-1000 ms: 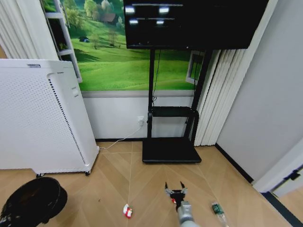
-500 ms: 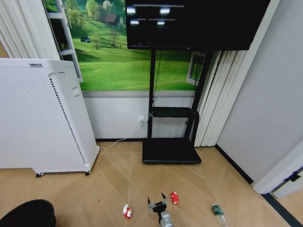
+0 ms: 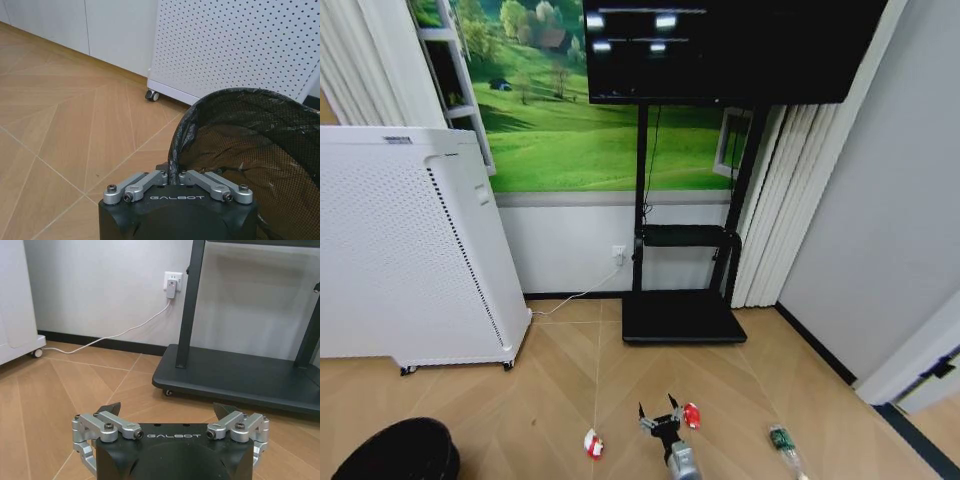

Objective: Pick up the trash bin and place the garbage on the floor into it.

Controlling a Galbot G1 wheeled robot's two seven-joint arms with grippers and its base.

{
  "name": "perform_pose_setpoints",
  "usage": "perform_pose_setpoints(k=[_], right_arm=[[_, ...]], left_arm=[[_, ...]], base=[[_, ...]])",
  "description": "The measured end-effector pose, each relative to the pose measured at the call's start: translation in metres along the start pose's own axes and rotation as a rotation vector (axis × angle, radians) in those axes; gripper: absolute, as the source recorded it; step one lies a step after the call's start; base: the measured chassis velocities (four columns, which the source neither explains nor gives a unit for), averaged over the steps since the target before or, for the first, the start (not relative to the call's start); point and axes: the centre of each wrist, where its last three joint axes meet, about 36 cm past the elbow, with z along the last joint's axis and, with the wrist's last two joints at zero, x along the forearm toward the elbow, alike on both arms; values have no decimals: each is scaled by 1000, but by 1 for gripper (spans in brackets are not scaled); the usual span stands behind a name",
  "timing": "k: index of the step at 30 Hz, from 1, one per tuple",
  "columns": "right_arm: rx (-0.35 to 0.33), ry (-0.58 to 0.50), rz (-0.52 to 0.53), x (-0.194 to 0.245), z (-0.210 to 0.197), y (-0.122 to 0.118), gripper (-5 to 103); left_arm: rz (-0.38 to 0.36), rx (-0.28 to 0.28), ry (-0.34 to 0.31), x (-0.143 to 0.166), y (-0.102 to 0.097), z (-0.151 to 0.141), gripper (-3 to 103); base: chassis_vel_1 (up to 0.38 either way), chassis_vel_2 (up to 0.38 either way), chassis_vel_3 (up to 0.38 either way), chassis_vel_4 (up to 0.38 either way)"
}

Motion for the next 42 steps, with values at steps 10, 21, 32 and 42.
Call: perform_pose_setpoints(k=[10,21,32,42], right_arm=[[-23,33,53,-41,4,-26,100],[181,108,-3,-73,43,-77,100],[365,169,-168,-43,102,-65,100],[336,148,-210,-38,100,-49,100]], left_arm=[[21,-2,4,4,2,2,3],[44,-7,-4,6,1,0,3],[64,-7,-12,6,-8,1,3],[60,-4,-15,6,-6,1,3]], base=[[215,221,-203,-226],[43,34,-37,-41],[-20,-14,9,10],[0,0,0,0]])
